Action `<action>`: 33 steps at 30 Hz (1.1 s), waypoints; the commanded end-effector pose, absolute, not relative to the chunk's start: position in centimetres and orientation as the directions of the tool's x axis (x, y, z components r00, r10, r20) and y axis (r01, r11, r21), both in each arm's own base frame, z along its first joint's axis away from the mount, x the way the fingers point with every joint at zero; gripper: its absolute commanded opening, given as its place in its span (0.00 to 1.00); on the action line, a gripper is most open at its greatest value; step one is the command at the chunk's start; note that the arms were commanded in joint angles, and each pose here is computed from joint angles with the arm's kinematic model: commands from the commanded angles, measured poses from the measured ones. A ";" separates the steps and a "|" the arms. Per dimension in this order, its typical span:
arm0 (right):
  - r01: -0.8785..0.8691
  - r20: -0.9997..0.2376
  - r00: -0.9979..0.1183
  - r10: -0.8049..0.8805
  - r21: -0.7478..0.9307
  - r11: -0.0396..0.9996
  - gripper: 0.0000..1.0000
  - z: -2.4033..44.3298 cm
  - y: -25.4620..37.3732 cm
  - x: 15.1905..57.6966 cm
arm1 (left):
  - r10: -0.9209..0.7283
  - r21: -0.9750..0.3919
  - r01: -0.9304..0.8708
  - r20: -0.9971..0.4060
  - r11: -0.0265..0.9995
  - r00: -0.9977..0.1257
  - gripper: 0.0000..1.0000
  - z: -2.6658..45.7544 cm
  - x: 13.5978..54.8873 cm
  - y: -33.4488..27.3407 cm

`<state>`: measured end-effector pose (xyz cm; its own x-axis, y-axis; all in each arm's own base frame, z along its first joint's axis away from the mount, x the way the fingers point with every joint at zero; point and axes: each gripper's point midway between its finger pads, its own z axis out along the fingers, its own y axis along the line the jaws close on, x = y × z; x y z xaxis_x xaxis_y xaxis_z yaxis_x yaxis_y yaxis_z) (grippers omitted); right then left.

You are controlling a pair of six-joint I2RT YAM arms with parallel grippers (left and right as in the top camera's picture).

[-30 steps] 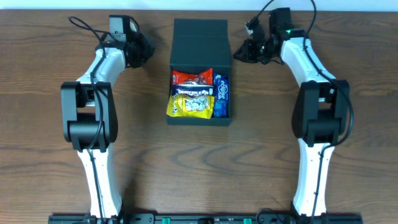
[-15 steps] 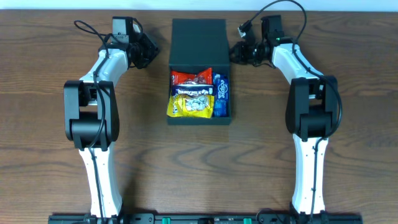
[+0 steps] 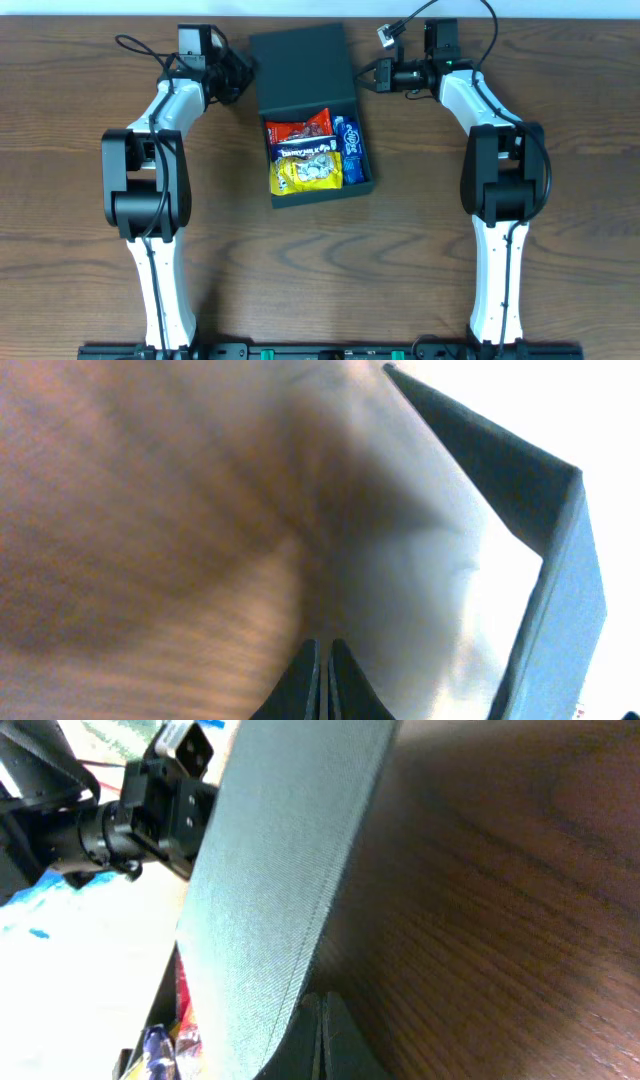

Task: Pack container
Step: 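Swing the lid forward with both grippers to close the box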

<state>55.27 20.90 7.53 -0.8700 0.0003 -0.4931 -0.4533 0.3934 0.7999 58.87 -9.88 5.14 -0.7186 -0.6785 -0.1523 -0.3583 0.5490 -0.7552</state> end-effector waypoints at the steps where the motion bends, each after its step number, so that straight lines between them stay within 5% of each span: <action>1: -0.516 -0.528 -0.848 -0.038 0.807 0.288 0.01 9.4 22.2 54.1 | -0.636 -0.819 -0.276 -0.135 0.503 -0.760 0.06 6.4 59.2 -11.6; 10: -0.574 -0.575 -0.817 -0.050 0.801 0.168 0.01 13.2 22.3 53.2 | -0.434 -0.893 0.072 -0.285 0.444 -0.855 0.06 13.2 58.7 -15.0; 19: -0.718 -0.720 -0.692 -0.059 0.676 0.167 0.01 21.5 21.9 51.6 | -0.298 -0.775 0.365 -0.562 0.516 -0.772 0.06 22.0 56.4 -15.3; 24: -0.755 -0.743 -0.641 -0.192 0.565 0.334 0.01 22.5 21.7 48.5 | -0.191 -0.639 0.492 -0.704 0.592 -0.685 0.06 26.8 53.6 -14.9; 33: -0.720 -0.617 -0.659 -0.429 0.353 0.598 0.01 20.0 18.3 45.8 | -0.083 -0.409 0.397 -0.775 0.822 -0.626 0.06 28.3 51.4 -10.9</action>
